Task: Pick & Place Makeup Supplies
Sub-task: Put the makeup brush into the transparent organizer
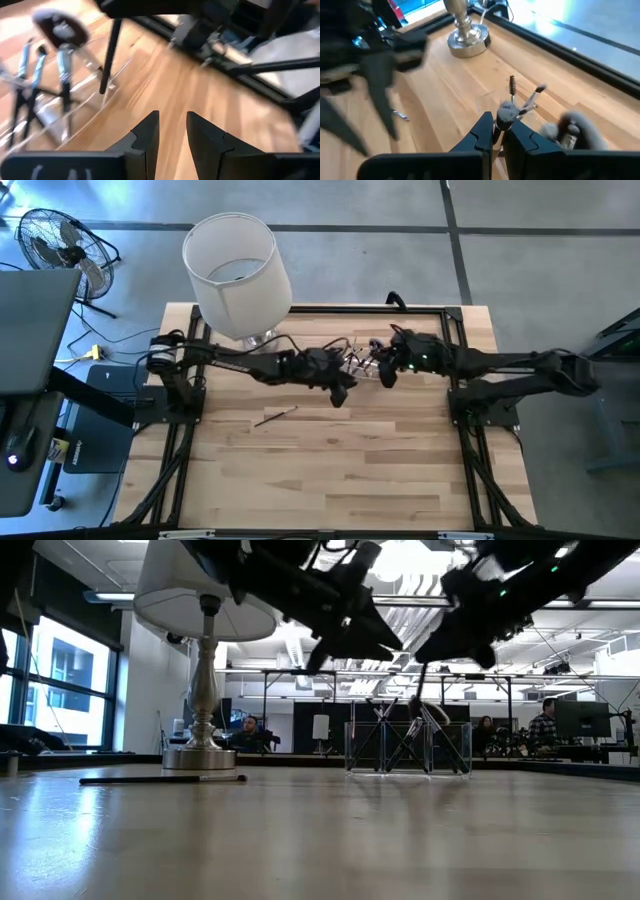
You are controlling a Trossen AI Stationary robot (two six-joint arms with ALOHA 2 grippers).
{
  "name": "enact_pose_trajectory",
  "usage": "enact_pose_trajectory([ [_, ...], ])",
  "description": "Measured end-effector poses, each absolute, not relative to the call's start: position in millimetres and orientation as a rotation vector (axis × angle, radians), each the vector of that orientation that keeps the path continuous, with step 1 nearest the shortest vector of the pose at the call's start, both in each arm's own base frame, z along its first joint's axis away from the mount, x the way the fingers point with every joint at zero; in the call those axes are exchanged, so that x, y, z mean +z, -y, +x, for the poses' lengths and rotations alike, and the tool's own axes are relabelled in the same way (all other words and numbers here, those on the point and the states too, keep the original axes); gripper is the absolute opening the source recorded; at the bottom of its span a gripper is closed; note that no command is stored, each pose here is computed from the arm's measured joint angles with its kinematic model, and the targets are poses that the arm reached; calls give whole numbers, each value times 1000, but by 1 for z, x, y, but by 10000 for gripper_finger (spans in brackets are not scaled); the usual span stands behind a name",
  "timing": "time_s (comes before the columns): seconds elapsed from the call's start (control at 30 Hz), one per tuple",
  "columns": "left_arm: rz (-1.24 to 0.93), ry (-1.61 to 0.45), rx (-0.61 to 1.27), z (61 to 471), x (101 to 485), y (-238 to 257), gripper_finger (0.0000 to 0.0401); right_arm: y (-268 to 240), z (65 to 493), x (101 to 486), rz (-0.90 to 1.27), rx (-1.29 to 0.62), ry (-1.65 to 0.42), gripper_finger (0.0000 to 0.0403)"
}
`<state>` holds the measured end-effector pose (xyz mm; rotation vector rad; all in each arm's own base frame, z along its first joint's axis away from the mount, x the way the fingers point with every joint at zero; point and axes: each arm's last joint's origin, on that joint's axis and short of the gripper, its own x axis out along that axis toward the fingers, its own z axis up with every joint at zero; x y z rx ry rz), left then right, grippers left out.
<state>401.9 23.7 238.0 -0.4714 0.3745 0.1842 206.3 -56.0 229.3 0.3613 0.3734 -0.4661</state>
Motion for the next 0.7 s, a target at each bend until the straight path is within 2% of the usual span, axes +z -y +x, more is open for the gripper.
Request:
enact_pose_trajectory([
  [0.33, -385, -504, 352, 382, 244, -1, 97, 78, 243, 185, 372, -483, -474, 14],
  [0.43, -378, -543, 367, 377, 243, 6, 97, 77, 250, 195, 352, -453, -447, 14],
  [0.6, -356, -580, 420, 368, 246, 13, 97, 77, 256, 233, 256, -425, -351, 14],
  [0.7, -341, -588, 448, 363, 250, 14, 97, 82, 259, 247, 199, -453, -378, 14],
])
